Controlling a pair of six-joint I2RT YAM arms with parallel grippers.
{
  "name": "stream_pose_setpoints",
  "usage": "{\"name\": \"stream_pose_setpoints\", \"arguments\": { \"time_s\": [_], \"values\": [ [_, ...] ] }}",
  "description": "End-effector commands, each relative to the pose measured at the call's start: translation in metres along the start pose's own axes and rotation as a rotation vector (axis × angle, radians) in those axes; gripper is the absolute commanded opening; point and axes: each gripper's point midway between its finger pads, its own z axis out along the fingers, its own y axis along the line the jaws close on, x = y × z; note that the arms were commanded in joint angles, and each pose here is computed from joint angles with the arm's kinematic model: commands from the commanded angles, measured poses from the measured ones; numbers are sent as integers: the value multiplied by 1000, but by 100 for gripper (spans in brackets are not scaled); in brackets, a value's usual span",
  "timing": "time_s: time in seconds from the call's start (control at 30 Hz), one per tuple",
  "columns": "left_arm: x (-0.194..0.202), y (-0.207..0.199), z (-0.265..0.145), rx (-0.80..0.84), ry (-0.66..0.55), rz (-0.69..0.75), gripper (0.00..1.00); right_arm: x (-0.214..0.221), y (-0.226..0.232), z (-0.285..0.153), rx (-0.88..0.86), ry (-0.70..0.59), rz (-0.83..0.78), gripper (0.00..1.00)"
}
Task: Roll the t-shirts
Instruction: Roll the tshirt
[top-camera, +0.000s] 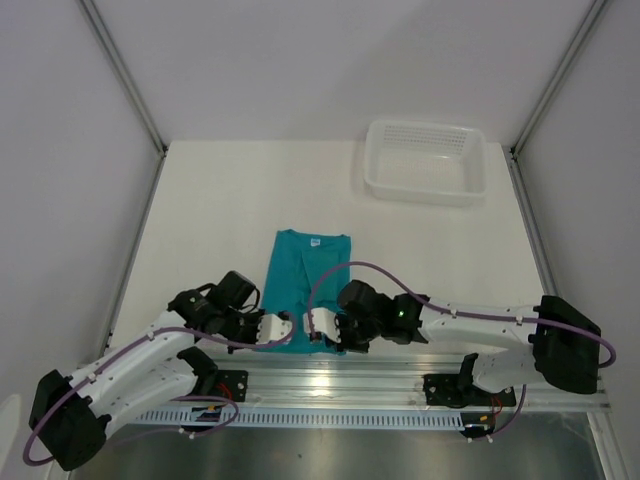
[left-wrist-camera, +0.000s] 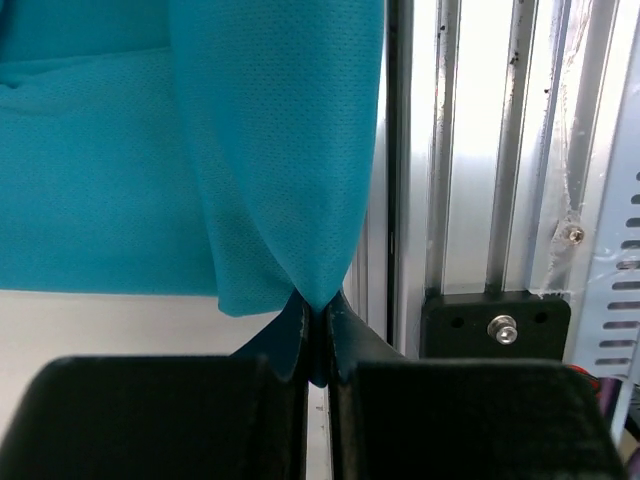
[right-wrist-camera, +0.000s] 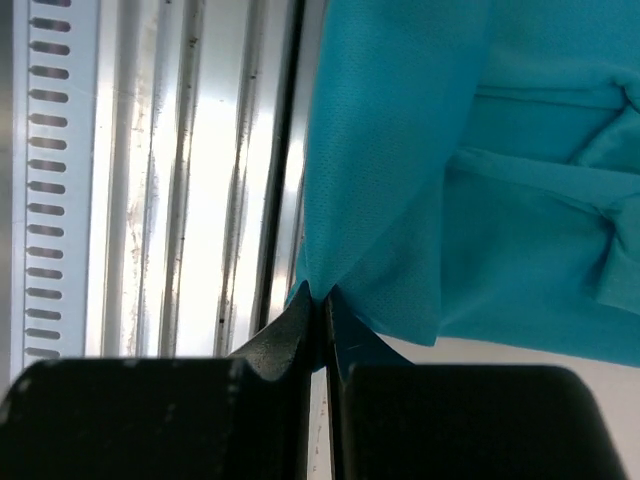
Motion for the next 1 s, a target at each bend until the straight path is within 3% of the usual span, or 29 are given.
{"name": "stream_pose_setpoints", "arguments": {
  "time_s": [0.0,0.27,0.47,0.57,0.8,0.97],
  "values": [
    [-21,6,-13,20,-75,-25,3,-11,-1,-5,-102,-45,100,1],
    [-27,39,-20,18,-108,-140,2,-4,-46,-7,-73,-70,279,8],
    [-21,56,-11,63,-77,-263,2,10,-74,-4,2,-56,396,25],
    [-21,66,-9,48,-72,-308,8,15,-84,-6,55,-55,427,33],
    [-16,76,1,43,-40,-384,10,17,-108,-15,206,-62,460,36],
    [-5,80,11,59,12,-432,9,2,-126,-48,370,-128,478,37]
  ]
}}
